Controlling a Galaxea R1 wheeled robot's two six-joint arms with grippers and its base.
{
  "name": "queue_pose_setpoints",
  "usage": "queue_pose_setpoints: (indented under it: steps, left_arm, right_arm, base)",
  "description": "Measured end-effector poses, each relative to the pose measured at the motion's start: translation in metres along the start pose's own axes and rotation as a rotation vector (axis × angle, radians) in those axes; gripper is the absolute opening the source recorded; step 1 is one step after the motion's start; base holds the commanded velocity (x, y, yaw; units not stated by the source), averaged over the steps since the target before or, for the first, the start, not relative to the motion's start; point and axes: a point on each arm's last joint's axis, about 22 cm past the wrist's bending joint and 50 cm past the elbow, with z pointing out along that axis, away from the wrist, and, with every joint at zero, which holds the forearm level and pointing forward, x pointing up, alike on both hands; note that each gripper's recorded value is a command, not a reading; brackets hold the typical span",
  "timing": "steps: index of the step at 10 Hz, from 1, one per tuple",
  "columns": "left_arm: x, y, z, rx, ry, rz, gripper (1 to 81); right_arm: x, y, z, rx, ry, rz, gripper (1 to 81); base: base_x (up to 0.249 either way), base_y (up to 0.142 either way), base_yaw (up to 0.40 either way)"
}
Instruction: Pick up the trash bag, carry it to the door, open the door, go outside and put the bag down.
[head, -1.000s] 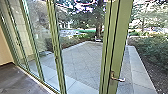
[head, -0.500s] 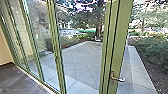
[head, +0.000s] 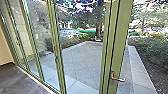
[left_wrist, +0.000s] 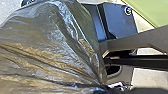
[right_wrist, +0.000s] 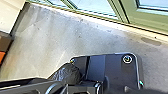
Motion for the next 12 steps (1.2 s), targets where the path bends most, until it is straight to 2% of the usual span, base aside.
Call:
queue_pose_setpoints:
  steps: [2,4,7,9,12]
  left_arm:
    - [-0.001,0.0,0.0,0.0,0.0,-0.001,1.0]
    - [0.0,0.0,0.0,-0.001,0.0,-0.002,1.0]
    - [0.0,0.003,0.001,-0.003,0.0,-0.002,1.0]
    - [0.0,0.004,0.001,-0.005,0.001,-0.002,1.0]
    - [0.0,0.004,0.001,-0.005,0.001,-0.007,1.0]
  right_arm:
    - [0.043,-0.006,-0.018,-0.007,0.02,-0.036,81.1]
    - [0.08,-0.027,-0.033,0.008,0.035,-0.057,81.1]
    - [0.12,-0.041,-0.058,-0.003,0.057,-0.024,81.1]
    - [0.155,-0.052,-0.073,-0.01,0.086,-0.02,81.1]
    - [0.203,-0.077,-0.094,-0.015,0.111,0.018,81.1]
  base:
    - [0.0,0.0,0.0]
    - [0.0,0.0,0.0]
    - [0.0,0.0,0.0]
    - [0.0,0.0,0.0]
    - [0.0,0.0,0.0]
